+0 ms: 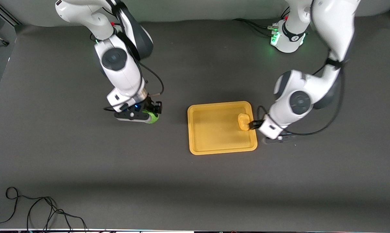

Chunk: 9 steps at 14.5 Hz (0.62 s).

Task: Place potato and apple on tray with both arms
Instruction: 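Lower the potato onto the tray and open the left gripper, then lift the apple with the right gripper while the left gripper withdraws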

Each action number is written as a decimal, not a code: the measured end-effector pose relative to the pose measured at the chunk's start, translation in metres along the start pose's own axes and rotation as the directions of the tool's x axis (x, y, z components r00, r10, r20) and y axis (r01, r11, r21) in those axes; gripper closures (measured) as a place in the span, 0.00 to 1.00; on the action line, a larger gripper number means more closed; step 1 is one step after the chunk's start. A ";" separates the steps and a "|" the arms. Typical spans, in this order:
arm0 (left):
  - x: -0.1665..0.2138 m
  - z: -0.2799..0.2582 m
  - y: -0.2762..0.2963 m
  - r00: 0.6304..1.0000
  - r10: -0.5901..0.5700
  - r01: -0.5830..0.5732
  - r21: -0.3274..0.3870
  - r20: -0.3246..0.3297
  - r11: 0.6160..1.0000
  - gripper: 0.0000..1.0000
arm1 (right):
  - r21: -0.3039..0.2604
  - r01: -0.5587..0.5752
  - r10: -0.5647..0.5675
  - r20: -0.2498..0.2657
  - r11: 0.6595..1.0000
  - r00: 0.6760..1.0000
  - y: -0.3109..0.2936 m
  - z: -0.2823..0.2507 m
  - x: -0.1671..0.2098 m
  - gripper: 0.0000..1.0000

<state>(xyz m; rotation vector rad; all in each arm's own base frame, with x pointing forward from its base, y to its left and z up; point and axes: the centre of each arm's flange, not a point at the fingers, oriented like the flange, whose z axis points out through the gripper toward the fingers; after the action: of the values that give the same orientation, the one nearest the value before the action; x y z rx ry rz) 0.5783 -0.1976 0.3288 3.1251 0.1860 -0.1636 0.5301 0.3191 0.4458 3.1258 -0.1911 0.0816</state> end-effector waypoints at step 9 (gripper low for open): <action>-0.022 -0.184 -0.176 0.967 0.246 -0.242 0.053 -0.074 0.969 0.00 | 0.052 0.050 -0.049 -0.008 0.997 0.999 -0.087 -0.071 0.009 0.37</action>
<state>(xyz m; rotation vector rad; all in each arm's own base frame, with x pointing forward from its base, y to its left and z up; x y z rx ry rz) 0.5552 -0.0229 0.5139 3.1633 -0.2056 -0.0407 0.5457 0.4056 0.5172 3.1798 -0.1132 0.0990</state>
